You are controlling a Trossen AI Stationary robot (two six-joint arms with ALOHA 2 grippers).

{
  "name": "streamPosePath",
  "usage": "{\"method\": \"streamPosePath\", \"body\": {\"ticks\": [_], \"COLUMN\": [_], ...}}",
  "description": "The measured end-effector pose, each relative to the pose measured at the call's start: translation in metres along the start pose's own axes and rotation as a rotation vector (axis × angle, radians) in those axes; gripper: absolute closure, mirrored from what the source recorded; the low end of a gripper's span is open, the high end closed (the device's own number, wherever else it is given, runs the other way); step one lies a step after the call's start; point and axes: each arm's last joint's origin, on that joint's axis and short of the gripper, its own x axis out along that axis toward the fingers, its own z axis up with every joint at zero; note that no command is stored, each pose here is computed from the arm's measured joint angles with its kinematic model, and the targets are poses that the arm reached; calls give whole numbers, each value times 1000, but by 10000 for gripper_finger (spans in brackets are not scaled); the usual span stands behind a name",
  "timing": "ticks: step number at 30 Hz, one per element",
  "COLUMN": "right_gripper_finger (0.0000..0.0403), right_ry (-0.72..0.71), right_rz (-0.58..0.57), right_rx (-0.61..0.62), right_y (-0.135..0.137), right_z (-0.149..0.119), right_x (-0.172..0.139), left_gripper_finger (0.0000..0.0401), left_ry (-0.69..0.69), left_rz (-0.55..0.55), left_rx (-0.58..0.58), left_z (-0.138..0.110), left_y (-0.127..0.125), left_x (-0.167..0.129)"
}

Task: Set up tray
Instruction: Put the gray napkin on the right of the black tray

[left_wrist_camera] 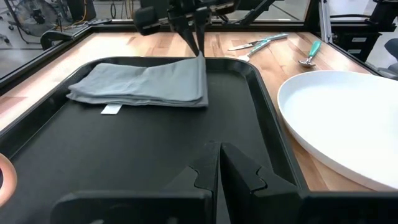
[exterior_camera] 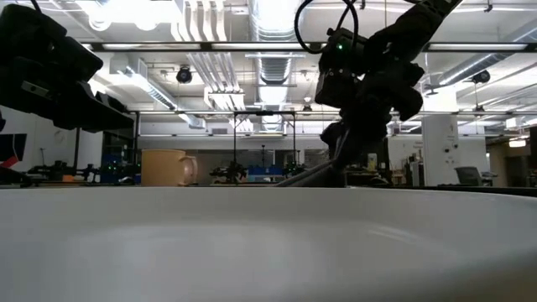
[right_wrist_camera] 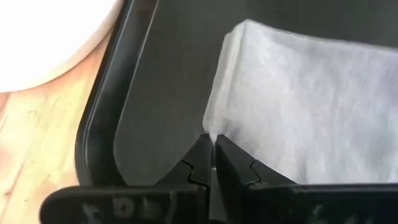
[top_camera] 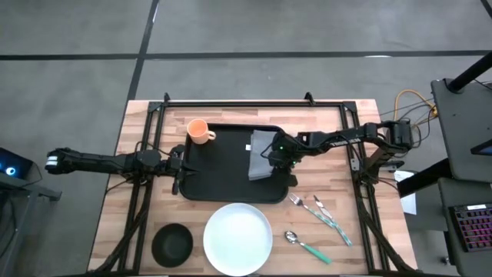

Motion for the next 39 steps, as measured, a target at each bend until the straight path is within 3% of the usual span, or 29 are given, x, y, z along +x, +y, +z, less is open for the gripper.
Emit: {"method": "streamPosePath", "body": {"ticks": [14, 39], "right_gripper_finger": [395, 394], "right_ry": [48, 83], "right_rz": [85, 92], "right_rx": [37, 69], "right_y": [14, 17], "right_z": [-3, -6], "right_x": [4, 5], "left_gripper_finger": [401, 401], "left_ry": [0, 0], "left_rz": [0, 0], "left_rx": [0, 0], "left_z": [0, 0], "left_y": [0, 0], "left_x": [0, 0]}}
